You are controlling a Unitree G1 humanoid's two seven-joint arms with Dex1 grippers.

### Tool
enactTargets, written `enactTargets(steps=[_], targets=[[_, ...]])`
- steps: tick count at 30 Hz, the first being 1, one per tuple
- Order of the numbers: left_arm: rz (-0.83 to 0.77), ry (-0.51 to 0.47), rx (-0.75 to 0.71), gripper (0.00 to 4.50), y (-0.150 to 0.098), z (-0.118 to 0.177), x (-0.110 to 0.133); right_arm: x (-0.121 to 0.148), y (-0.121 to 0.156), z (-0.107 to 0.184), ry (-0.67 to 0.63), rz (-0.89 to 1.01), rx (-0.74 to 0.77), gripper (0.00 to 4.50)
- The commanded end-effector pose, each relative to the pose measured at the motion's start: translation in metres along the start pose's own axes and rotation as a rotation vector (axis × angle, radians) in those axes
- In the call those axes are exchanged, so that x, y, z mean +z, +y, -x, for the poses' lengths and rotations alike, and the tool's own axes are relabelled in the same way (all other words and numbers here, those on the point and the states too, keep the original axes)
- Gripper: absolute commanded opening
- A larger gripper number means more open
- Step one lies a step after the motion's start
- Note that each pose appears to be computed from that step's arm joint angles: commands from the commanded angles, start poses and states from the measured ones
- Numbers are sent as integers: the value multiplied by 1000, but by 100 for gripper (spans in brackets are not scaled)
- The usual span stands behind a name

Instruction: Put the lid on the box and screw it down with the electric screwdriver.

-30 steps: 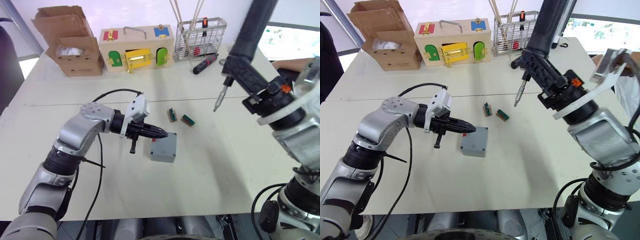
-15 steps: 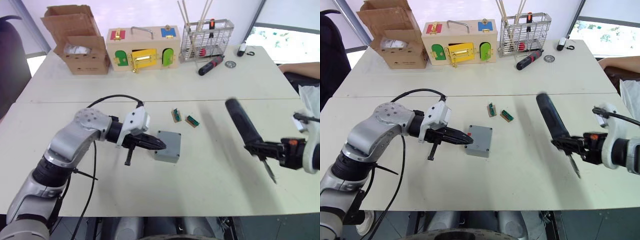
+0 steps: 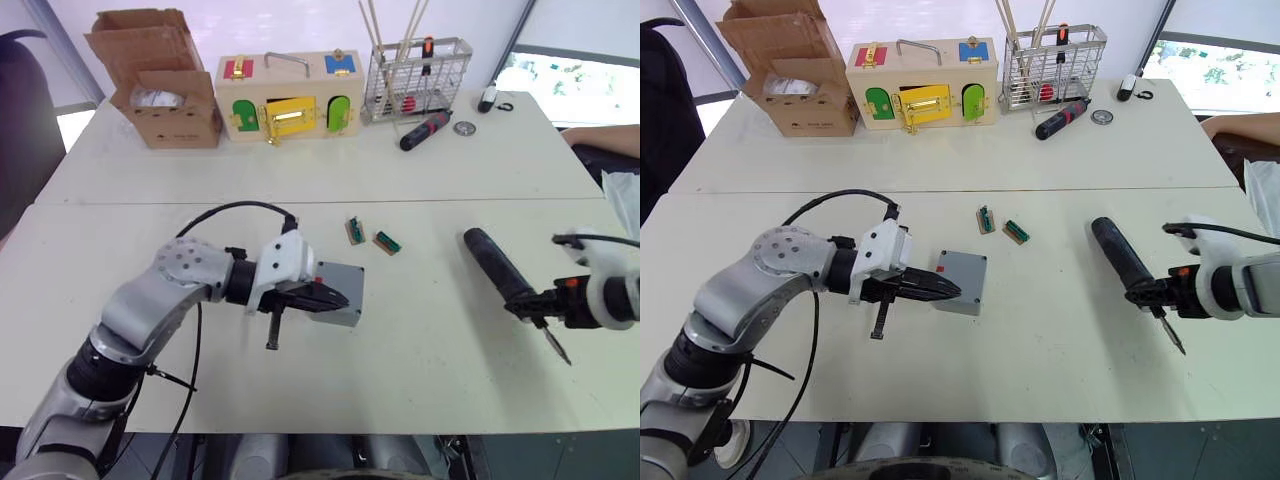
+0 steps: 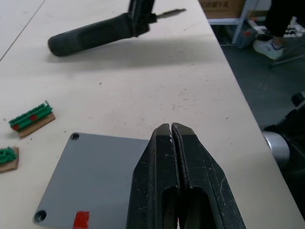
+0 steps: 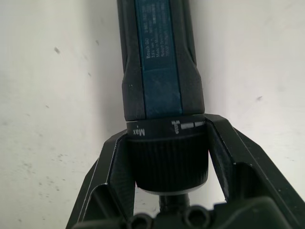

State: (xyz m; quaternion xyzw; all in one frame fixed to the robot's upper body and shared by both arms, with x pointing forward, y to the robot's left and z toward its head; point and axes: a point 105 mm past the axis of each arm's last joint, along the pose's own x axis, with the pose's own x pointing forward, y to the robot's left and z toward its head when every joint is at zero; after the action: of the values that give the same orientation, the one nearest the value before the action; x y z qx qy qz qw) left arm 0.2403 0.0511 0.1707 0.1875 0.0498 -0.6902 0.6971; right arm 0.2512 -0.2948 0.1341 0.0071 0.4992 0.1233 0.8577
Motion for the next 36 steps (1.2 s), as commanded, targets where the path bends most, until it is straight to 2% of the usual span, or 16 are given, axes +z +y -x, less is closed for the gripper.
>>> enactTargets(steps=[1, 4, 5, 11, 17, 22, 36], targets=[[-19, -14, 11, 0, -6, 1, 7, 7, -3, 1, -23, 45, -25, 191], [-11, -15, 15, 0, -6, 2, 7, 1, -5, -7, -7, 87, -43, 191], [-10, -15, 16, 0, -5, 1, 6, 0, -5, -9, -2, 98, -45, 288], [-8, -13, 21, 0, -1, 2, 5, 2, -8, -7, 18, 167, -60, 448], [-4, -14, 20, 0, -1, -4, 1, 21, -14, -10, 26, 172, -40, 448], [7, -17, 35, 0, -5, -4, -2, 31, -11, -21, 81, 222, -1, 448], [36, -10, 80, 0, -10, -5, -9, 14, -14, -28, 270, 314, 52, 448]])
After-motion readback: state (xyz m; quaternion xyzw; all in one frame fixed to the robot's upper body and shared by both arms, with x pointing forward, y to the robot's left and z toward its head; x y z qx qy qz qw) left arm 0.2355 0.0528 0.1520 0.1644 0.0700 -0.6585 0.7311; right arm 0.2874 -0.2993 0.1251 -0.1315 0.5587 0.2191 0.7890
